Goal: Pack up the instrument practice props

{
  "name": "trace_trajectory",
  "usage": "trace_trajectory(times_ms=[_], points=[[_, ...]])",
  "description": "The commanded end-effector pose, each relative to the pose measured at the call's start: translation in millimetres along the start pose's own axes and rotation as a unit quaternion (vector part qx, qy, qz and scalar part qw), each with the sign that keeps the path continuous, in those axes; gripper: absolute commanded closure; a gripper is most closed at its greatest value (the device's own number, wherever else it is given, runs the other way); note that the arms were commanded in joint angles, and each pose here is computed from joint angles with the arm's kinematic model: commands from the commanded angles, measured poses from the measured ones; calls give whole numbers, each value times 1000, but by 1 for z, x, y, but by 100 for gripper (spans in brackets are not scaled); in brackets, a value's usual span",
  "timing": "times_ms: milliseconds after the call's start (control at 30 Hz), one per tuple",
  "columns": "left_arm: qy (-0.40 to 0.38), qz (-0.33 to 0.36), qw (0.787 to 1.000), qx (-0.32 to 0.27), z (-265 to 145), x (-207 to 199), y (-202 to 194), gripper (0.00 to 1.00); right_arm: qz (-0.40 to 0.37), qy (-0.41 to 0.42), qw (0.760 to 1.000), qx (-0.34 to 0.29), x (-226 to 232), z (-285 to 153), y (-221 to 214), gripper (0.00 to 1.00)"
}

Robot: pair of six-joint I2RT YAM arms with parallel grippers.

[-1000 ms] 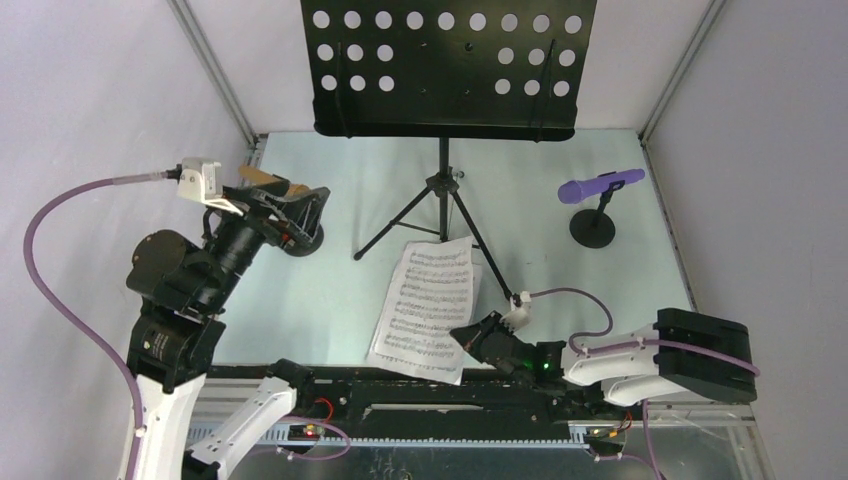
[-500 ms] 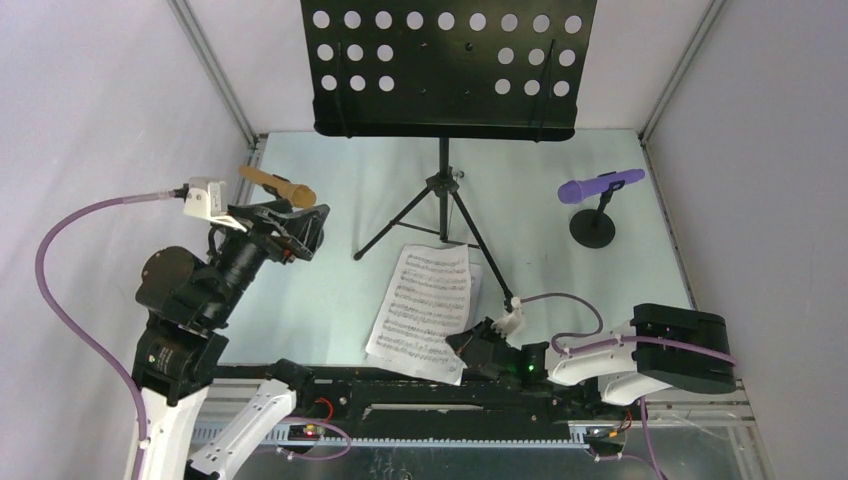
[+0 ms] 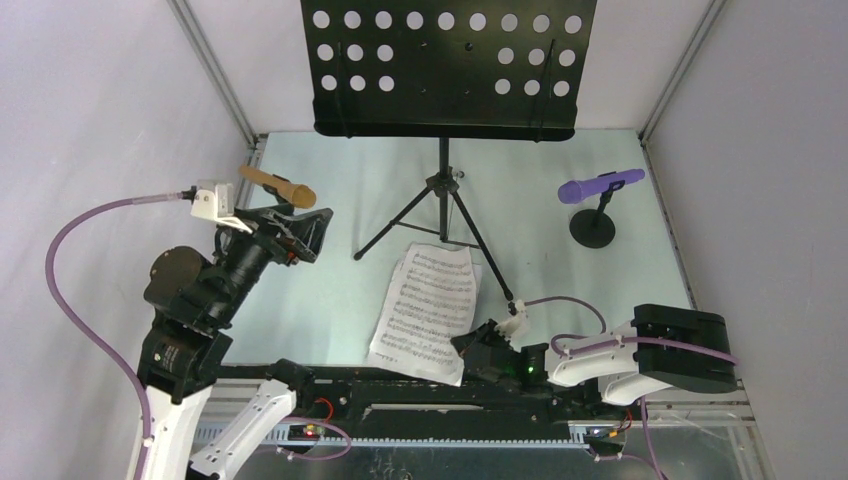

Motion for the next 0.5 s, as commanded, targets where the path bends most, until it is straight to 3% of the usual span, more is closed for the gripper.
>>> trace_trajectory(times_ms=[0, 200, 467], points=[[-1, -8, 1000, -5, -1, 0, -2, 10, -1, 14, 1000, -10, 17, 2, -2, 87], [4, -10, 1000, -3, -5, 3, -6, 10, -10, 13, 1000, -10, 15, -2, -3, 87], [6, -16, 1000, 1, -5, 4, -10, 10, -17, 22, 1000, 2, 16, -11, -11, 96]])
Point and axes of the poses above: each gripper's point midway between its finger pads, its own z axis out along the fingers, its own x axis along the line the jaws close on, y = z × x, the point moved 2 cm from there along -z, back along the fingers, and after that the axes turned 2 degrees about z, right-handed, at the moved point
